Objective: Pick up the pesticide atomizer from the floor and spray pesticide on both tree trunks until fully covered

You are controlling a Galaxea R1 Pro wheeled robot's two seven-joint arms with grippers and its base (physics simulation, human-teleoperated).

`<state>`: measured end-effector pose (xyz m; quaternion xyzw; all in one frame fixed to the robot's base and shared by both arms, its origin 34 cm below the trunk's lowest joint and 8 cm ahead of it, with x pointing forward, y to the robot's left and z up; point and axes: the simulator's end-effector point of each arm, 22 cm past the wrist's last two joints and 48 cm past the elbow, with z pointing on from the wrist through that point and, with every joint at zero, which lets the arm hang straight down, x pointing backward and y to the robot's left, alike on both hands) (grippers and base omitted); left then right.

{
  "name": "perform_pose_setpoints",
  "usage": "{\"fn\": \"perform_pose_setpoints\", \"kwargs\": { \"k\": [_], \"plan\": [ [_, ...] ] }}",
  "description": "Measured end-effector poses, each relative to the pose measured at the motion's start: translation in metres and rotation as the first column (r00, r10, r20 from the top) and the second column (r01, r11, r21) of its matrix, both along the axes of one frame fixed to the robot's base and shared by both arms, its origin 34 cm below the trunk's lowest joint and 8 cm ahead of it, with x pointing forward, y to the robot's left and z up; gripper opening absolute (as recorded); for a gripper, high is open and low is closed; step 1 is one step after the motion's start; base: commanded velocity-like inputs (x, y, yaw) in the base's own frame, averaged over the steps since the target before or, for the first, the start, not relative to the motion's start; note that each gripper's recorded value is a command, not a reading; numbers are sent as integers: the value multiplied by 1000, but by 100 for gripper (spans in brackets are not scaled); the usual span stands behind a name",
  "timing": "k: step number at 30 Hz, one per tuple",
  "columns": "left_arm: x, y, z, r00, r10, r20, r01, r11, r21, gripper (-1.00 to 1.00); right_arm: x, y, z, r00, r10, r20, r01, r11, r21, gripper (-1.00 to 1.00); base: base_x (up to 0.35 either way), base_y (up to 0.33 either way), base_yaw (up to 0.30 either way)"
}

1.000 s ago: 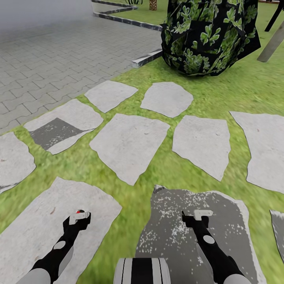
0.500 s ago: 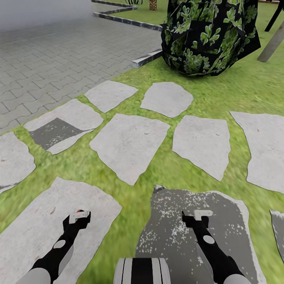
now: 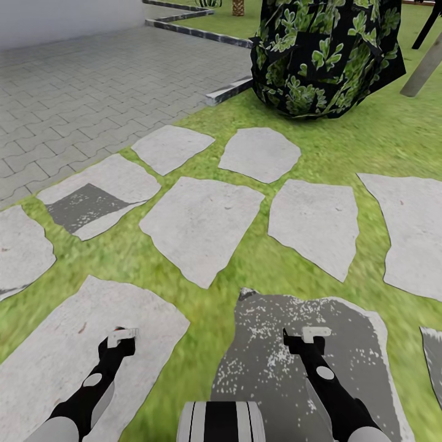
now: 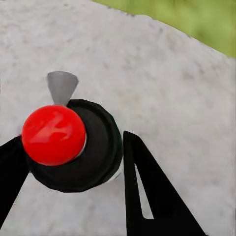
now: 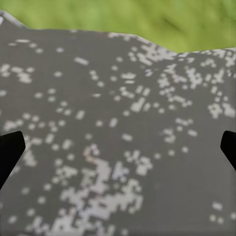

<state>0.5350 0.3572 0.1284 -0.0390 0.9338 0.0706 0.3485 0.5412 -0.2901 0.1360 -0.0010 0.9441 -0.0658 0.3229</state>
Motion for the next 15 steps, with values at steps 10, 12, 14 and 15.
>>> {"fn": "perform_pose_setpoints", "kwargs": {
  "k": [10,12,14,15],
  "plan": [
    [1,-1,1,1000,-1,4,1,1000,-2,-100,0,0,0,1000,0,0,0,1000,-1,100,0,0,0],
    [1,-1,1,1000,-1,4,1,1000,-2,-100,0,0,0,1000,0,0,0,1000,0,100,0,0,0],
    [2,-1,1,1000,-1,4,1,1000,-2,-100,0,0,0,1000,0,0,0,1000,-1,100,0,0,0],
    [2,-1,1,1000,-1,4,1,1000,-2,-100,0,0,0,1000,0,0,0,1000,0,100,0,0,0]
  ]
}}
